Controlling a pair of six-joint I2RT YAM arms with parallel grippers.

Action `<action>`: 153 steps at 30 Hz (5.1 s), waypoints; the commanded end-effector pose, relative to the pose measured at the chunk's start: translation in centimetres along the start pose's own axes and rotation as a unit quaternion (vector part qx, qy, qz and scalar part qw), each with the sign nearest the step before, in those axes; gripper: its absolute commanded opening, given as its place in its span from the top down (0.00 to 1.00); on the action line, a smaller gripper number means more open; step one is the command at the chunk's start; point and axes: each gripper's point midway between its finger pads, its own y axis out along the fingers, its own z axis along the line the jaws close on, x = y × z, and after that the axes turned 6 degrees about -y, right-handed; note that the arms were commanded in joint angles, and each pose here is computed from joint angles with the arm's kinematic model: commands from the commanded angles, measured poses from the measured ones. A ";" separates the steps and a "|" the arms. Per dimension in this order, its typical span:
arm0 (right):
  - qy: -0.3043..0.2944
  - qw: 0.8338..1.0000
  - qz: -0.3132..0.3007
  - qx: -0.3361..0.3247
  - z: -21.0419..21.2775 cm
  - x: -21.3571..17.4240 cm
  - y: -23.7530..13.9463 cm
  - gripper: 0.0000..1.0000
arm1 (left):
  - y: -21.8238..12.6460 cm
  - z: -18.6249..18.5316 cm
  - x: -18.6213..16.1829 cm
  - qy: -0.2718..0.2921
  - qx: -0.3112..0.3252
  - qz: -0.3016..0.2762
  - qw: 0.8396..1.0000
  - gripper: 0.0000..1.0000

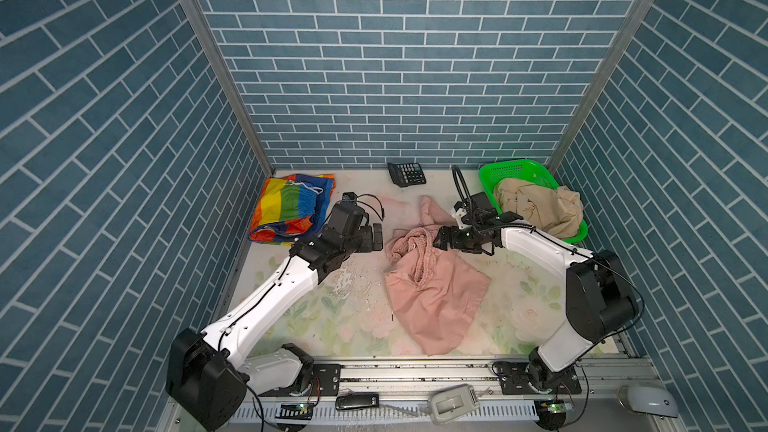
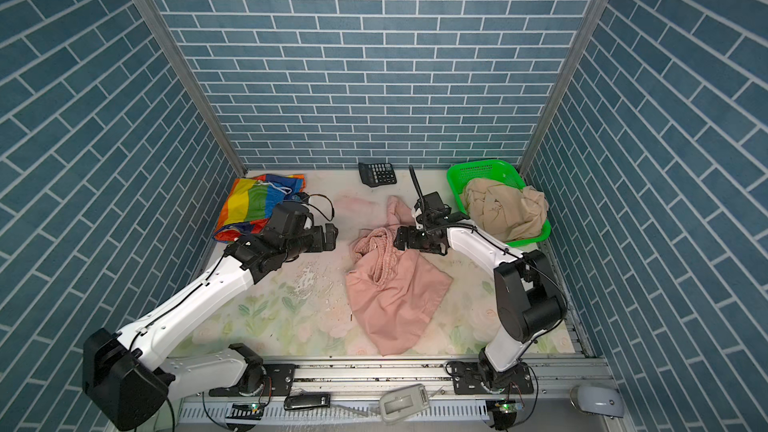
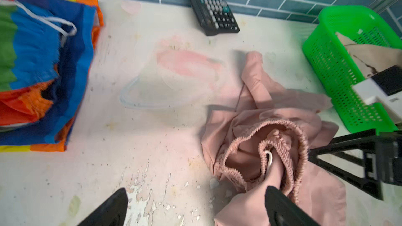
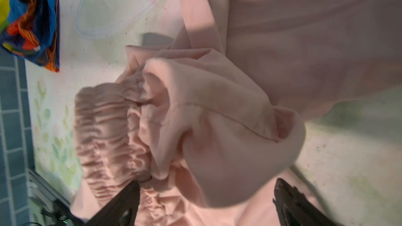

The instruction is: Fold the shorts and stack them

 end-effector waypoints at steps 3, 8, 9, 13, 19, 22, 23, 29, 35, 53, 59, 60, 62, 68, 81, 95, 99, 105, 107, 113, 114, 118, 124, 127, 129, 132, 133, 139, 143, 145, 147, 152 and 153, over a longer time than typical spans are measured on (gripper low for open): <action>-0.021 0.999 -0.037 -0.015 -0.5 -1.6 -2.7 0.02 | 2.0 -0.6 -1.6 -0.020 -0.027 0.024 0.999 0.00; 0.002 1.000 -0.030 0.005 -0.9 -3.6 -0.9 0.02 | 3.5 -1.6 -2.9 -0.029 -0.052 0.052 0.997 0.00; 0.006 1.000 -0.027 -0.001 -1.3 -3.7 -0.3 0.02 | 3.8 -1.5 -3.2 -0.030 -0.050 0.057 0.997 0.00; 0.013 1.000 -0.020 0.010 -1.2 -2.1 2.5 0.10 | 4.0 -0.8 -4.1 -0.036 -0.042 0.062 0.997 0.00; 0.011 0.999 -0.014 0.032 0.7 3.2 7.0 0.33 | 3.7 0.2 -4.9 -0.047 -0.035 0.058 0.997 0.01; 0.007 0.999 -0.009 0.042 2.5 6.8 9.9 0.36 | 3.5 0.3 -5.1 -0.057 -0.038 0.055 0.996 0.00; 0.002 0.999 -0.005 0.045 3.3 8.0 10.9 0.37 | 3.4 0.2 -4.9 -0.060 -0.040 0.053 0.996 0.00; -0.017 0.998 -0.005 0.065 7.0 11.9 12.7 0.28 | 2.6 -0.8 -4.2 -0.075 -0.061 0.048 0.994 0.00; -0.048 0.994 -0.065 0.076 9.0 12.0 4.1 0.04 | 2.5 -1.4 -3.4 -0.077 -0.068 0.046 0.994 0.00; 0.062 0.994 -0.091 -0.005 -4.5 -0.9 -2.7 0.01 | 7.7 -10.8 -4.4 -0.255 -0.110 0.111 0.954 0.01; 0.059 0.994 -0.095 -0.002 -4.8 -1.5 -3.3 0.01 | 5.7 -9.0 -3.8 -0.208 -0.075 0.091 0.971 0.00; 0.059 0.994 -0.097 -0.005 -5.0 -1.6 -3.5 0.01 | 4.9 -8.3 -3.3 -0.195 -0.063 0.074 0.976 0.00; 0.062 0.993 -0.099 -0.006 -5.3 -1.7 -3.6 0.01 | 4.3 -8.4 -2.7 -0.174 -0.075 0.060 0.980 0.00; 0.071 0.992 -0.100 0.011 -5.2 -1.4 -3.0 0.01 | 7.6 -11.4 -6.5 -0.108 -0.071 0.152 0.980 0.01; 0.074 0.992 -0.103 0.007 -5.8 -2.6 -3.6 0.01 | 12.8 -9.6 -9.4 -0.100 -0.005 0.169 0.981 0.04; 0.086 0.991 -0.100 0.022 -5.9 -3.2 -2.3 0.01 | 15.4 -9.6 -8.3 -0.130 -0.014 0.141 0.981 0.29; 0.088 0.991 -0.099 0.021 -6.0 -3.5 -2.2 0.01 | 16.0 -9.0 -7.9 -0.119 0.003 0.136 0.984 0.39; 0.087 0.991 -0.096 0.021 -6.0 -3.8 -2.1 0.01 | 16.5 -8.5 -6.7 -0.129 -0.003 0.123 0.984 0.79; 0.089 0.991 -0.093 0.032 -5.7 -4.1 -2.1 0.01 | 15.9 -9.1 -5.5 -0.126 -0.016 0.116 0.985 0.92; 0.077 0.995 -0.062 0.027 -5.2 -7.1 -1.6 0.01 | 12.3 -9.2 0.6 -0.115 -0.034 0.069 0.990 1.00; 0.076 0.995 -0.058 0.025 -5.3 -7.6 -1.4 0.01 | 11.9 -8.9 1.4 -0.120 -0.038 0.062 0.990 1.00; 0.080 0.995 -0.048 0.043 -4.3 -8.5 0.3 0.03 | 10.2 -7.8 3.9 -0.142 -0.057 0.037 0.988 1.00; 0.095 0.992 -0.040 0.071 -3.4 -7.0 3.5 0.44 | 8.4 -5.8 6.4 -0.164 -0.070 0.012 0.984 1.00; 0.090 0.993 -0.042 0.060 -3.7 -4.8 3.8 0.81 | 7.1 -3.4 8.0 -0.186 -0.073 -0.003 0.980 1.00; 0.085 0.995 -0.043 0.040 -4.7 -2.6 3.6 0.96 | 6.2 -1.1 8.9 -0.203 -0.067 -0.016 0.977 1.00; 0.093 0.994 -0.053 0.000 -7.8 1.8 2.9 1.00 | 5.4 2.6 9.6 -0.250 -0.072 -0.032 0.965 1.00; 0.095 0.993 -0.061 -0.018 -9.0 4.0 2.3 1.00 | 5.2 4.1 9.7 -0.269 -0.075 -0.037 0.960 1.00; 0.066 0.991 -0.049 -0.104 -12.7 8.8 1.2 1.00 | 4.3 8.7 7.6 -0.312 -0.067 -0.043 0.947 1.00; 0.060 0.989 -0.034 -0.129 -14.1 8.5 1.5 1.00 | 4.4 10.4 6.2 -0.333 -0.067 -0.039 0.940 1.00; 0.062 0.988 -0.033 -0.137 -14.7 8.1 1.2 1.00 | 4.4 10.8 6.0 -0.339 -0.070 -0.039 0.937 1.00; 0.067 0.987 -0.033 -0.139 -15.1 7.8 0.8 1.00 | 4.4 11.1 6.0 -0.343 -0.073 -0.038 0.936 1.00; 0.080 0.991 -0.062 -0.083 -12.7 7.4 -0.3 0.62 | 4.8 9.6 6.2 -0.367 -0.119 -0.037 0.922 1.00; 0.085 0.992 -0.068 -0.070 -12.2 7.3 -0.6 0.55 | 4.9 9.4 6.2 -0.368 -0.122 -0.035 0.921 1.00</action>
